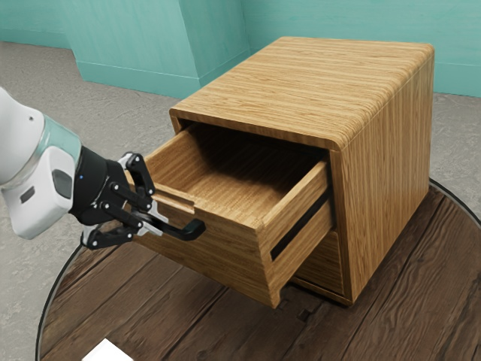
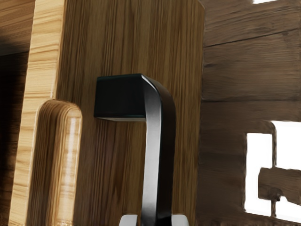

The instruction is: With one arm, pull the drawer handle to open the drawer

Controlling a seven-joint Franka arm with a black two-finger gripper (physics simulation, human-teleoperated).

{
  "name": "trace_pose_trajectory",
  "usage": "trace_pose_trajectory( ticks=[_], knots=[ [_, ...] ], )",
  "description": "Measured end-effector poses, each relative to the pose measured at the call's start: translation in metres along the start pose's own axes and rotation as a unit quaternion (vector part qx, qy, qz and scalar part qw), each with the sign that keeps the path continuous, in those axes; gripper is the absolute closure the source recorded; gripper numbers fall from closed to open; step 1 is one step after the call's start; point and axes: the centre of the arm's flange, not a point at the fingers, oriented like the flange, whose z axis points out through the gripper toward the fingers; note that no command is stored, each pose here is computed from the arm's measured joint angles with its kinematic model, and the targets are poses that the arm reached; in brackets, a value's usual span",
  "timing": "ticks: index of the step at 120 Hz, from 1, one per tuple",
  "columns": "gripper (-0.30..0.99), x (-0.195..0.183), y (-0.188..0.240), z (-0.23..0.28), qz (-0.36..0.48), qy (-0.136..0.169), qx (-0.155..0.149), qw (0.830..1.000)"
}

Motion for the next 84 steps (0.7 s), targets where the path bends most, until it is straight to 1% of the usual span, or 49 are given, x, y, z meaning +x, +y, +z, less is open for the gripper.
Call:
trace_pose_trajectory(
  ticks=[60,84],
  knots=[
    [0.73,0.001,0.036,-0.020,-0.002,-0.013,-0.005,1.000],
    [0.74,0.001,0.050,-0.036,-0.004,-0.019,0.000,1.000]
  ],
)
